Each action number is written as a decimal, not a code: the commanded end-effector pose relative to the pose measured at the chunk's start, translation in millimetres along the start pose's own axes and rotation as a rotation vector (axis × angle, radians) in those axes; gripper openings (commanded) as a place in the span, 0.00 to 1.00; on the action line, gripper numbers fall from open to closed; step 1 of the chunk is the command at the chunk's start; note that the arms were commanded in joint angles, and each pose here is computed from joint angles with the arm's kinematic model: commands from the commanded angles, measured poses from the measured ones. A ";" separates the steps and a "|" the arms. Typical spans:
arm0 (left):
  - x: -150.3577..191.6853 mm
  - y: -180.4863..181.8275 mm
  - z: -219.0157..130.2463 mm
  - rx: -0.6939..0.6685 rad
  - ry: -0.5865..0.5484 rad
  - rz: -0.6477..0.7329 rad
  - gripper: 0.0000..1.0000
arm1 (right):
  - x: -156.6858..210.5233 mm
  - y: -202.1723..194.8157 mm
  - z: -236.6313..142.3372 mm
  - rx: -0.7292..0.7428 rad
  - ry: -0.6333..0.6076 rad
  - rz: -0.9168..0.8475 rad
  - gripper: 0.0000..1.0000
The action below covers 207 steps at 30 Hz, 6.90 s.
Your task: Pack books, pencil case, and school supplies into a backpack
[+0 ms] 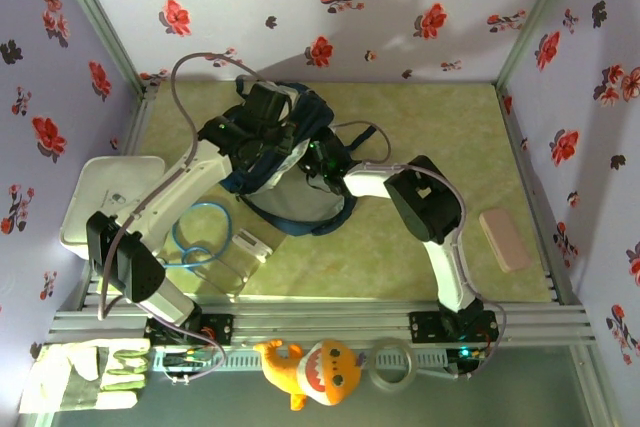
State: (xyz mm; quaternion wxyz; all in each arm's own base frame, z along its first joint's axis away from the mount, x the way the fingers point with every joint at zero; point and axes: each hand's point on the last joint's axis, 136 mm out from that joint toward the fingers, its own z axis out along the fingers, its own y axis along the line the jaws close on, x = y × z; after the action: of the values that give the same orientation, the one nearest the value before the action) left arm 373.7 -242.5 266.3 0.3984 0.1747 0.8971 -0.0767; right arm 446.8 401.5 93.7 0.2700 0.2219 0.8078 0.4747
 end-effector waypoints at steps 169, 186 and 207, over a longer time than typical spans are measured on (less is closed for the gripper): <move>56.3 -74.1 82.7 0.606 0.137 -0.991 0.00 | 44.3 -85.2 -108.4 0.537 0.027 -0.687 0.21; 70.4 -66.3 97.0 0.559 0.166 -0.980 0.00 | 34.2 -112.7 -142.3 0.646 -0.015 -0.662 0.14; 75.8 -57.9 101.6 0.529 0.174 -0.967 0.00 | 45.7 -112.8 -137.9 0.725 0.028 -0.805 0.27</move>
State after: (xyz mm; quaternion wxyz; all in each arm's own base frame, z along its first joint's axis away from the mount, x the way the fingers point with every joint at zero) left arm 368.2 -295.8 119.2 0.1672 -0.1911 0.8628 -0.4372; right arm 305.9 290.4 33.5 0.3127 -0.0166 0.9481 0.0552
